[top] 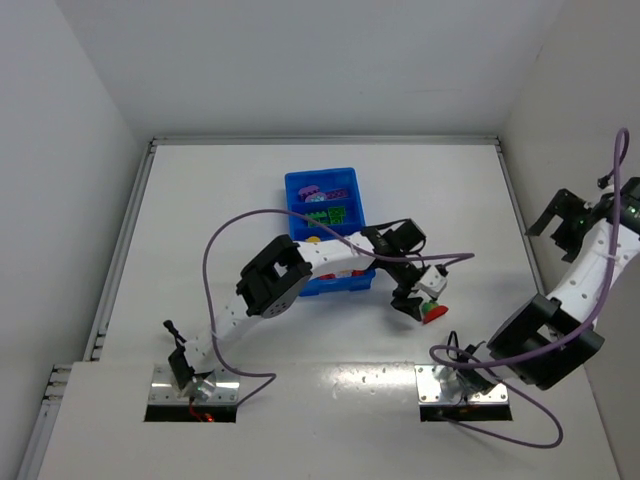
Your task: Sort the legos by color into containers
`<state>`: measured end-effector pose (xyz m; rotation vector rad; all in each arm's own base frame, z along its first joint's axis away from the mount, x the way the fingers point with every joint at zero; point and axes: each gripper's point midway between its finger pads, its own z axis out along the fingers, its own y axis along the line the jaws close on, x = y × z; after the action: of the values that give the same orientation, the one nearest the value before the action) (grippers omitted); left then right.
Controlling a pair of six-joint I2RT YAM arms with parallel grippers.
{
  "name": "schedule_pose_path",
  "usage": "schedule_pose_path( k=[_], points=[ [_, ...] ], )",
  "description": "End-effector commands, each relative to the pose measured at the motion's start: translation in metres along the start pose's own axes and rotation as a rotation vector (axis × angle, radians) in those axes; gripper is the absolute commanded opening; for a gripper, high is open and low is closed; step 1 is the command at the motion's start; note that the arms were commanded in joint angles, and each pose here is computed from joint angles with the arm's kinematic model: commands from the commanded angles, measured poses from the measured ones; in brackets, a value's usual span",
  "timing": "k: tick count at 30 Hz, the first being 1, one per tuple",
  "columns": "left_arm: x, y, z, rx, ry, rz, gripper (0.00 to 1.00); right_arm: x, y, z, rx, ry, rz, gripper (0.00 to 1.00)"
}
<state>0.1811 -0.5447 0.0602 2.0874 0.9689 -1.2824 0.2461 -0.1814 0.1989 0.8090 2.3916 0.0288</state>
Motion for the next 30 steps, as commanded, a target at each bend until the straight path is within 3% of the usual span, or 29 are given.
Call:
schedule_pose_path(
  k=[1,13,30],
  points=[
    [-0.013,0.014,0.007,-0.001,-0.058,0.136,0.74,-0.001,0.005,-0.007,-0.06,0.006,0.003,1.0],
    [-0.017,0.052,0.013,-0.085,-0.101,0.148,0.74,0.009,0.0,-0.007,-0.088,0.033,0.015,1.0],
    [-0.008,0.052,0.002,-0.131,-0.095,0.033,0.68,0.012,-0.013,-0.007,-0.099,0.053,0.046,1.0]
  ],
)
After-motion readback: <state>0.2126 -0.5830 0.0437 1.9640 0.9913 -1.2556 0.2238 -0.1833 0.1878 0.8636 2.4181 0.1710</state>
